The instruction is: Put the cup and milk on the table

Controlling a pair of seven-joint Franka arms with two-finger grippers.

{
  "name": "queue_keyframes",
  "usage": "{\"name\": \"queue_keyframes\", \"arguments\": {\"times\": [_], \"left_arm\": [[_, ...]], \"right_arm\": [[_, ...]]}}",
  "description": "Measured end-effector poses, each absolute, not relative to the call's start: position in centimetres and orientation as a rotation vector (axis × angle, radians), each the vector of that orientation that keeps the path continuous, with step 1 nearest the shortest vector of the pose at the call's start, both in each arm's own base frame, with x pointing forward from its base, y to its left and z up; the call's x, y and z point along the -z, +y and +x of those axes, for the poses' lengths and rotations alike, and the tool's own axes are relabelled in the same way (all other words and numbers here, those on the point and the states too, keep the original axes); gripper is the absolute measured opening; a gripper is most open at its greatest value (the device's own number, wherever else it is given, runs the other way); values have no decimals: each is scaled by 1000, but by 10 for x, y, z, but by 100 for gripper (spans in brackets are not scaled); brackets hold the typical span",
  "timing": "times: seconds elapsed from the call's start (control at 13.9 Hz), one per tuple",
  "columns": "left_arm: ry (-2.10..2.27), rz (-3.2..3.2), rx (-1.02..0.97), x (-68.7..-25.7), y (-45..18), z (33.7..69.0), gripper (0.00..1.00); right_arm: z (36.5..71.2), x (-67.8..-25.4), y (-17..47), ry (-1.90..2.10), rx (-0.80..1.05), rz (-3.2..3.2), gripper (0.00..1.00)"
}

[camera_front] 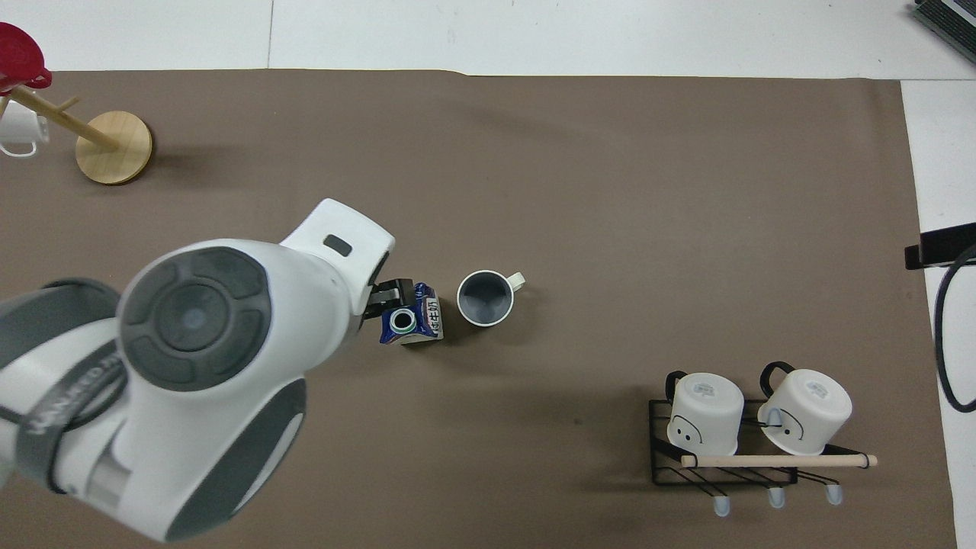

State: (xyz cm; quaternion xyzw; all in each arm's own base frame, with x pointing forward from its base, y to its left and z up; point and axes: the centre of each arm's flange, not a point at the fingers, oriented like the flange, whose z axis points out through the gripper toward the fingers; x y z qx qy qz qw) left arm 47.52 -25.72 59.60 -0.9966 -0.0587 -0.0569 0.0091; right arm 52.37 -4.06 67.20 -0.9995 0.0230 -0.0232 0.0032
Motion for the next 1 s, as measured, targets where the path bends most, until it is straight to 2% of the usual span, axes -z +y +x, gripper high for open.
{"name": "queue_keyframes", "arguments": {"times": [0.36,1.0], "left_arm": [[-76,-3105,87,-634,-144,496,100],[9,-3107,55,-653,-81,502,100]], "right_arm": [[520,-671,-33,49,77,-3134,100],[517,-670,-31,37,37,-3169,100]]}}
